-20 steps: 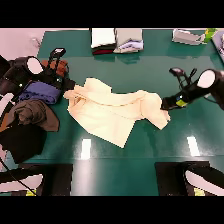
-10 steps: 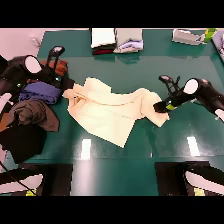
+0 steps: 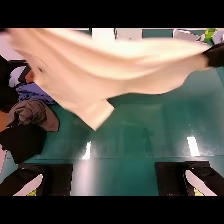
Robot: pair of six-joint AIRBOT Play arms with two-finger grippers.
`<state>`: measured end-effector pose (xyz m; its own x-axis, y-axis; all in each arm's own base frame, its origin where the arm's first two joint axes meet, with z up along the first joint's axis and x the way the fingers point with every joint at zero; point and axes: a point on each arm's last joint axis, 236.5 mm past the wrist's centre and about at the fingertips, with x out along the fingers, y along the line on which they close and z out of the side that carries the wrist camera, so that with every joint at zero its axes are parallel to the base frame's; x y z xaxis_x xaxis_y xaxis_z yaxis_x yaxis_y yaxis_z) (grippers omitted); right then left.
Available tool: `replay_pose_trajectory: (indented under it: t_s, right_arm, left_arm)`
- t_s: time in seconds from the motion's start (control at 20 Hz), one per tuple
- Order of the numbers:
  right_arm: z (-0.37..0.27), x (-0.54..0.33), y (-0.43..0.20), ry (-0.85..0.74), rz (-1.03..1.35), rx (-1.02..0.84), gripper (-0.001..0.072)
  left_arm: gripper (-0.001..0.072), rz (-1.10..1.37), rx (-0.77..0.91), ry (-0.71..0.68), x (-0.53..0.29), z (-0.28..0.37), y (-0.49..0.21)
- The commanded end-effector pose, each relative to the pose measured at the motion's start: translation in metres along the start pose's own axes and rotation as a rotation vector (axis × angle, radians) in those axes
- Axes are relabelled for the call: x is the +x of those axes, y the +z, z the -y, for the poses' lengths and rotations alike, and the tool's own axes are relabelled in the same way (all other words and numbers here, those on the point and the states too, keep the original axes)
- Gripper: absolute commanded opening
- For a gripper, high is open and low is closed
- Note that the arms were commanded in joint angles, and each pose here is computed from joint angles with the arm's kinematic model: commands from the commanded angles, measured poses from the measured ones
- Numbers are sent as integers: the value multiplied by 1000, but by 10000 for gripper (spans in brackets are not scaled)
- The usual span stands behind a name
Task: Fold the shirts.
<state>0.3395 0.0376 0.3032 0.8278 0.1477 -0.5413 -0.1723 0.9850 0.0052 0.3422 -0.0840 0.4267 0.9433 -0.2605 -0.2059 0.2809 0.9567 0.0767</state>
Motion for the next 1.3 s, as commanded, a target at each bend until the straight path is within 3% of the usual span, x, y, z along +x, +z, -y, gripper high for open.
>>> replay_pose_trajectory:
  t_s: [0.0,0.25,0.45,0.6,0.8,1.05,1.1,1.15,1.2,1.25]
  right_arm:
    - [12,-90,38,-78,174,9,12]
    - [26,-128,47,-142,170,67,12]
    - [34,-87,36,-121,6,166,12]
    - [26,-2,0,-50,-223,183,12]
    - [19,124,-103,-3,-583,218,13]
    - [14,211,-174,41,-715,296,15]
    - [10,219,-175,65,-708,292,23]
    - [6,223,-171,92,-692,282,151]
    - [4,225,-163,106,-670,276,358]
    - [6,222,-154,106,-653,266,391]
  left_arm:
    - [23,264,7,30,-102,0,74]
    - [23,390,-1,36,-143,0,108]
    - [23,198,-8,22,-64,-3,73]
    - [23,-164,-26,-14,50,-3,-17]
    - [24,-663,-58,-64,190,3,-190]
    - [27,-945,-134,-64,252,11,-322]
    - [166,-958,-136,-63,252,11,-326]
    - [415,-954,-139,-58,251,8,-324]
    - [467,-949,-153,-47,247,3,-319]
    - [467,-949,-171,-32,240,-3,-313]
